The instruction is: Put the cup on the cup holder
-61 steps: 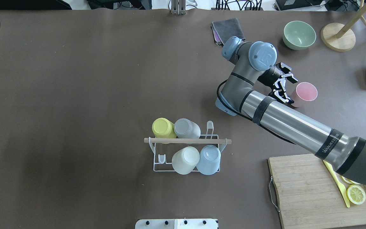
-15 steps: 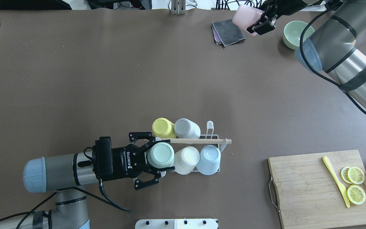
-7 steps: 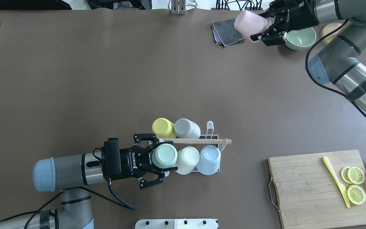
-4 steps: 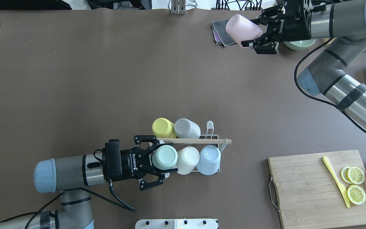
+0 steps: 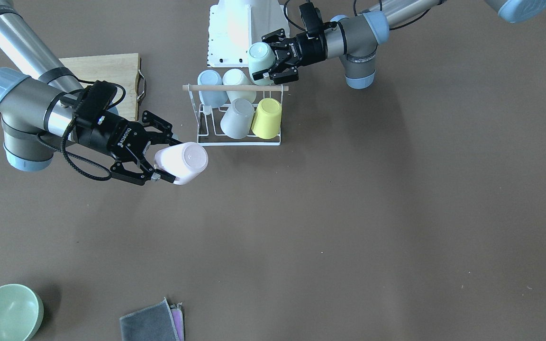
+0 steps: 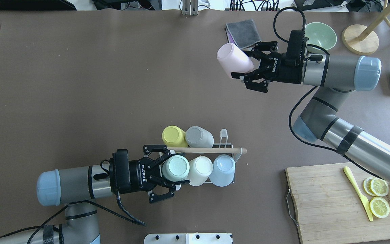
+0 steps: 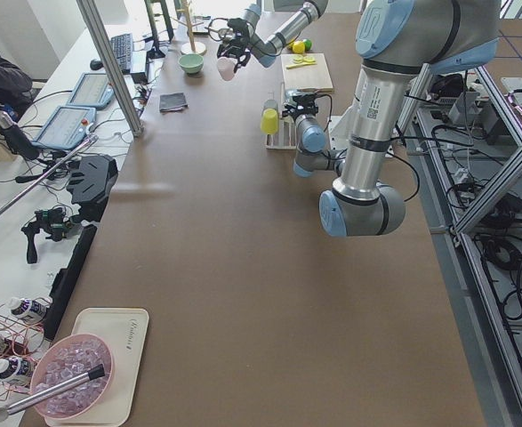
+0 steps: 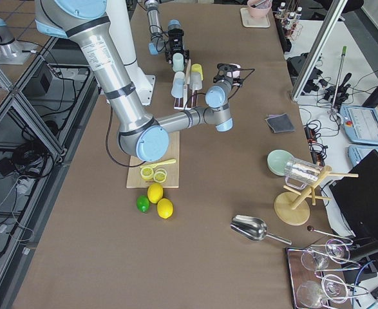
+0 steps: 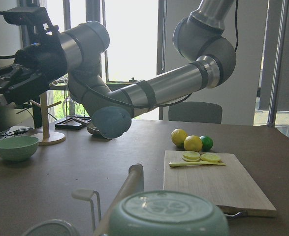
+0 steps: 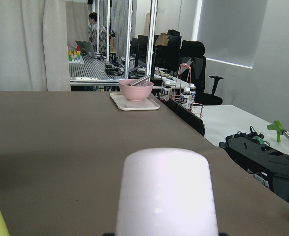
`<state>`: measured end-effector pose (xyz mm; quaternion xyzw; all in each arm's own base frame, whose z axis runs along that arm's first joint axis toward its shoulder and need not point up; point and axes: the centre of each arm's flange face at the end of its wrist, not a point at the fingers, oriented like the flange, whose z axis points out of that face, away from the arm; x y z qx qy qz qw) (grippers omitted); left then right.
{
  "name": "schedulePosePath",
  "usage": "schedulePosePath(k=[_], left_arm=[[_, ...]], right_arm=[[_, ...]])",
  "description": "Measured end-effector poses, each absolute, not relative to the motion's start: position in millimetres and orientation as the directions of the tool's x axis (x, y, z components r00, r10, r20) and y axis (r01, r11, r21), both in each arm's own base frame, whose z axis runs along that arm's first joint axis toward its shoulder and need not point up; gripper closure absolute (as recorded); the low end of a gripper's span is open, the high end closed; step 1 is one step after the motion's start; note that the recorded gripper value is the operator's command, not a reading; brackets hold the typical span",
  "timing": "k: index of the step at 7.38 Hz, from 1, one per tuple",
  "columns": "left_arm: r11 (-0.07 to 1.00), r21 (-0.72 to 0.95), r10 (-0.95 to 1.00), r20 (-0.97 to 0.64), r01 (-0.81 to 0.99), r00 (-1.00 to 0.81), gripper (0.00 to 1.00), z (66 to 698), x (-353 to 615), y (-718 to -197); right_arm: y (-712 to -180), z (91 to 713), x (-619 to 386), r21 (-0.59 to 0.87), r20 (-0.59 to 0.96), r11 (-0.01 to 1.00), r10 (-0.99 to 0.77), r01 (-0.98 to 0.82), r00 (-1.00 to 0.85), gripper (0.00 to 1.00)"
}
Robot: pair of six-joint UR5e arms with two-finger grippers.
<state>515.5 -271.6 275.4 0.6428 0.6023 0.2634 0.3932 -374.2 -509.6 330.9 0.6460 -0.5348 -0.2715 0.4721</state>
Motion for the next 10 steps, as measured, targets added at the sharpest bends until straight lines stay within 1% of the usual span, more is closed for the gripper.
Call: schedulePosePath(k=[3, 6, 8, 10], left_arm=[[0.031, 0.808, 0.982, -0.133, 0.589, 0.131, 0.01, 282, 518, -272], [0.03, 0.803, 0.983, -0.132, 0.595, 0.13, 0.01, 282, 518, -272], [0.03, 0.8, 0.982, -0.134, 0.6, 0.13, 0.01, 280, 516, -273], [0.026, 0.791, 0.981, -0.138, 0.611, 0.137, 0.01, 273, 506, -279]], right_arm=[[-474, 352, -387, 0.853, 0.196, 0.048, -0.952, -0.519, 0.235, 0.62], [-452, 345, -403, 0.819, 0.21, 0.045, -0.951, -0.572, 0.226, 0.61], [-414, 341, -421, 0.805, 0.201, 0.05, -0.961, -0.591, 0.192, 0.62], [-390, 347, -429, 0.805, 0.194, 0.045, -0.962, -0.591, 0.192, 0.62]])
